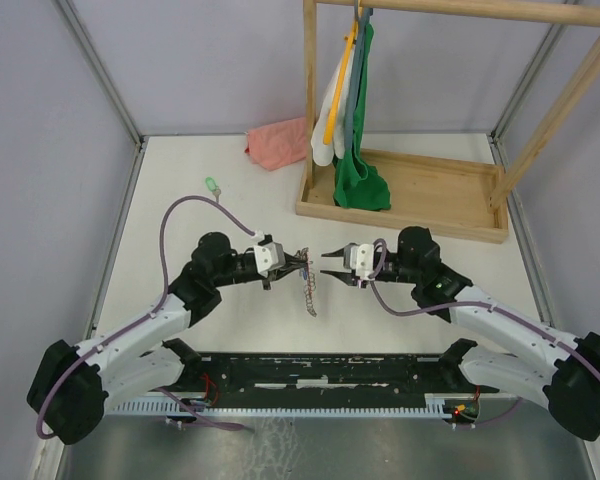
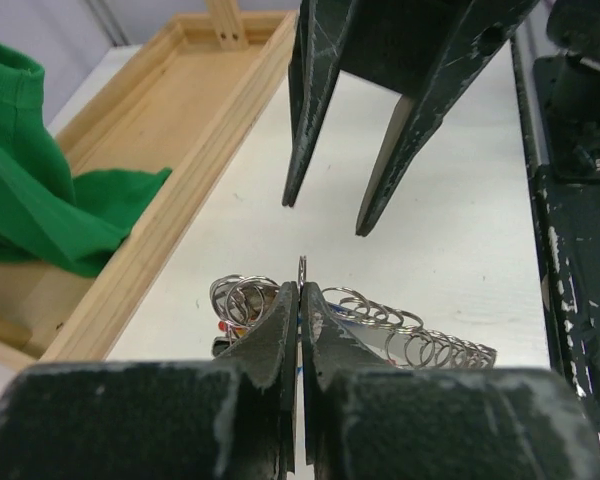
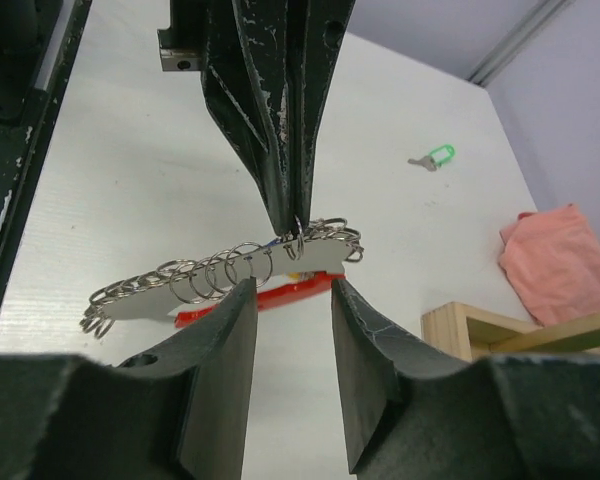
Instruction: Put the keys on the keyring
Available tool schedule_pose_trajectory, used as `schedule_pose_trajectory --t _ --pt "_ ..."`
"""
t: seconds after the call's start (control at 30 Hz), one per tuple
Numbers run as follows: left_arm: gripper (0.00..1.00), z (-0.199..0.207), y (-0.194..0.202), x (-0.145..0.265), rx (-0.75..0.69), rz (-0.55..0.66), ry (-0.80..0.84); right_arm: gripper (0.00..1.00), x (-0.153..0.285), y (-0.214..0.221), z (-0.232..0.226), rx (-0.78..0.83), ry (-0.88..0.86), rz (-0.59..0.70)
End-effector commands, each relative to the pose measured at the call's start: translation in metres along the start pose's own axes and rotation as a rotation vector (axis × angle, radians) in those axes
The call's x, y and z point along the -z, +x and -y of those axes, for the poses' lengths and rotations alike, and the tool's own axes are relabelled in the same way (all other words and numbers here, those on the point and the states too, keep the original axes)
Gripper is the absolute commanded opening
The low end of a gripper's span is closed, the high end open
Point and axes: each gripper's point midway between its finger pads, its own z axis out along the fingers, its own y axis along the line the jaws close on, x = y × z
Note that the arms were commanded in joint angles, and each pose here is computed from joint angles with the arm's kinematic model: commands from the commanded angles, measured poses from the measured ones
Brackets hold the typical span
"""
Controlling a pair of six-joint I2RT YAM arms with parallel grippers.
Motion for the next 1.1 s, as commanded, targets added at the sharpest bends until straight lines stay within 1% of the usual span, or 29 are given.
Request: schedule_pose_trajectory --t 0.0,0.17,0.27,0.33,0.4,0.57,0.7,0.8,0.93,1.07 --pt "0.03 -0.009 0.011 0.0 -0.023 -0.203 -0.063 0.45 0.01 0.008 0.002 -0.028 -0.018 -0.13" --pt "0.03 -0.016 0.008 -0.002 0.001 -0.362 -0.142 0.44 0.006 0.012 0.0 -0.044 -0.057 -0.159" --pt "0.03 -0.009 0.009 -0.005 0.006 -0.453 -0.153 0.41 0.001 0.016 -0.001 -0.052 -0.074 -0.156" --pt "0.03 -0.006 0.014 -0.002 0.009 -0.537 -0.169 0.4 -0.001 0.016 0.0 -0.052 -0.077 -0.146" --pt "0.03 -0.002 0.012 -0.002 0.009 -0.571 -0.163 0.4 -0.003 0.016 0.002 -0.044 -0.062 -0.135" --pt "0.03 0.003 -0.002 -0.005 -0.006 -0.547 -0.147 0.39 -0.008 0.017 0.004 -0.048 -0.051 -0.109" --pt "0.03 0.007 -0.01 -0.007 -0.014 -0.512 -0.127 0.39 -0.013 0.007 -0.001 -0.066 -0.084 -0.043" --pt "0.03 0.01 -0.016 -0.008 -0.019 -0.472 -0.113 0.38 -0.016 0.006 0.0 -0.073 -0.074 -0.01" --pt "0.03 0.01 -0.019 -0.004 -0.031 -0.436 -0.132 0.37 -0.015 0.012 0.0 -0.107 -0.061 0.01" --pt "0.03 0.011 -0.018 -0.004 -0.029 -0.431 -0.125 0.37 -0.014 0.01 -0.004 -0.113 -0.068 0.045"
